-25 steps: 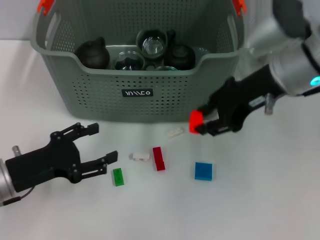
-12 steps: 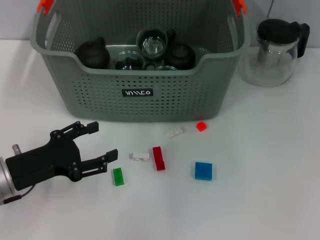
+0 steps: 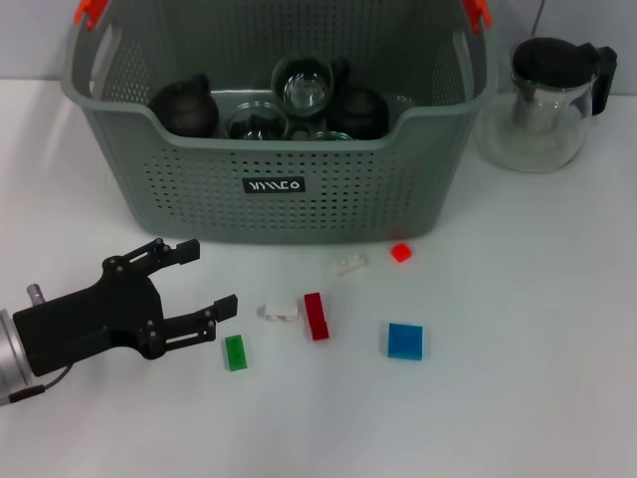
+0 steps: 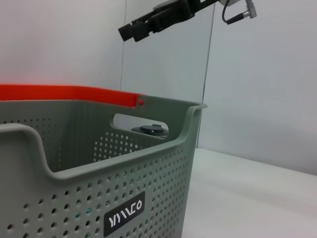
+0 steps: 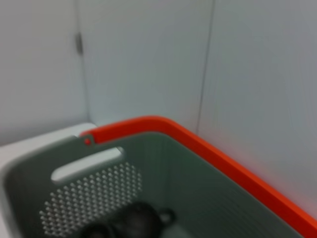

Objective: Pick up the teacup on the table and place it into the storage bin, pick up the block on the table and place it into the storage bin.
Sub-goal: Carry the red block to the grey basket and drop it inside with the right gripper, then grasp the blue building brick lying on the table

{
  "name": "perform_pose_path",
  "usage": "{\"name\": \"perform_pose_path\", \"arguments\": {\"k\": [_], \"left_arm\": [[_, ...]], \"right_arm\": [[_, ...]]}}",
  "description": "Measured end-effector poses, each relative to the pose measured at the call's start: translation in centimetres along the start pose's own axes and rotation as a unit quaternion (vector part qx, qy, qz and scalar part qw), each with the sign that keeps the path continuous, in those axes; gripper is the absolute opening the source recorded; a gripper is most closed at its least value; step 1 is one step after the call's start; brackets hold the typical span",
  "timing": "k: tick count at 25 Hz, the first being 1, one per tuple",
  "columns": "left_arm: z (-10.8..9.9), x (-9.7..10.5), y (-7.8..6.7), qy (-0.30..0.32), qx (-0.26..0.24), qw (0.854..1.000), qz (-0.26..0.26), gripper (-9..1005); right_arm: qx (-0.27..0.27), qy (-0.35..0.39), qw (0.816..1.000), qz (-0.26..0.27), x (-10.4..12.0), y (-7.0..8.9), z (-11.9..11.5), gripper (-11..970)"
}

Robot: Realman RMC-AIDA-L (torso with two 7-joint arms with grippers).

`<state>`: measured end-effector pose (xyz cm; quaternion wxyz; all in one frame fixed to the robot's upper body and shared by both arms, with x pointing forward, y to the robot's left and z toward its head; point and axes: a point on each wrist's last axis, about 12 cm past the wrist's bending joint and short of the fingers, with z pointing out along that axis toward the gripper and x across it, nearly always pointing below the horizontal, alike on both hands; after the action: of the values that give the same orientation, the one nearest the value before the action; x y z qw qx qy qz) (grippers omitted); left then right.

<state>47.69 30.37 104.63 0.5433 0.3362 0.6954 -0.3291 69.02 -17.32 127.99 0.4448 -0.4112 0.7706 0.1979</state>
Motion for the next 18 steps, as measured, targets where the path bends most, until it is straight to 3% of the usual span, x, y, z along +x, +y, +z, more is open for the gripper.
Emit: {"name": "perform_pose_path", "arguments": {"k": [2,4,7,8,10,14,18], "left_arm": [[0.0,0.0,0.0,0.0,0.0,1.0,0.0,870],[0.0,0.0,0.0,0.0,0.001,1.0,0.0,870],[0.0,0.0,0.0,0.0,0.002,1.0,0.0,870],[0.0,0.0,0.0,0.0,0.002,1.0,0.0,870],[0.0,0.0,0.0,0.0,0.002,1.0,0.001,870],[0.0,0.0,0.0,-0.001,0.002,1.0,0.002,870],[0.1,-0.1,0.0,-0.002,0.003,1.0,0.004,870]], "right_arm": [[-0.018,-0.016,1.0,-0.001,0.0,0.3,-0.4,607],[-0.052,-0.042,0.998,0.0,0.1,0.8,-1.3,689],[-0.128,-0.087,0.988,-0.006,0.7,2.0,-3.4,811],[-0.183,-0.102,0.978,-0.018,1.9,3.0,-4.9,834],[-0.21,-0.099,0.972,-0.027,2.7,3.6,-5.5,880],[-0.272,-0.031,0.96,-0.059,6.4,5.3,-6.7,948],[-0.292,0.08,0.95,-0.074,9.9,6.7,-5.7,945]]}}
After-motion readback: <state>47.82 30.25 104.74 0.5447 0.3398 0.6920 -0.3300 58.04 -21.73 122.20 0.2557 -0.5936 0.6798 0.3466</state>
